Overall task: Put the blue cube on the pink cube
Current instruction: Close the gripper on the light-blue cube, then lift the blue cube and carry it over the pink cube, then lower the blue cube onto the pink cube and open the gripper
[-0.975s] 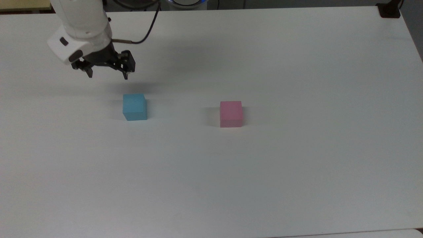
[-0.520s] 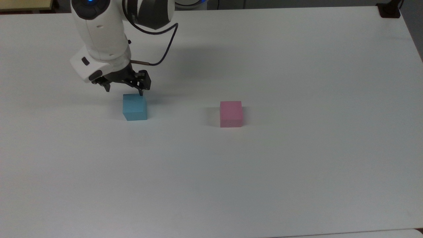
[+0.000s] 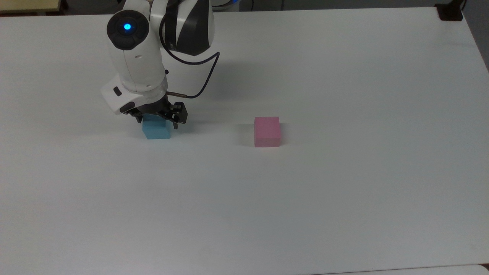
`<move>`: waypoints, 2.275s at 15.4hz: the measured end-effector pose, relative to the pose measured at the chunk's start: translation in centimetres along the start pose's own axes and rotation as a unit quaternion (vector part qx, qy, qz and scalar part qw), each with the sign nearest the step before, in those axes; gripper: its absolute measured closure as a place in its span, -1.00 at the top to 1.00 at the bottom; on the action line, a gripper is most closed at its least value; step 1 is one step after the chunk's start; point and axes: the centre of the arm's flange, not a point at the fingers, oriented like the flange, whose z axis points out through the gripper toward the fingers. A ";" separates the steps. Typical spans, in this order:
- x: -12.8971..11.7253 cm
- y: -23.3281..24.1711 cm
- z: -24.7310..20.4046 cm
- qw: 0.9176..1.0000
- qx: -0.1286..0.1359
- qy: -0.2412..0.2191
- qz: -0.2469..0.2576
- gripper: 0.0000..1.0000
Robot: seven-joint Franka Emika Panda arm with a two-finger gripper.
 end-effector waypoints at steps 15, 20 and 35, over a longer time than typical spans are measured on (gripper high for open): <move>-2.3 -9.9 -10.8 0.999 0.028 0.005 -0.042 0.16; -3.8 -18.1 -12.3 0.999 0.033 0.013 -0.026 0.16; -2.8 -25.2 -9.7 0.999 0.025 0.019 0.027 0.16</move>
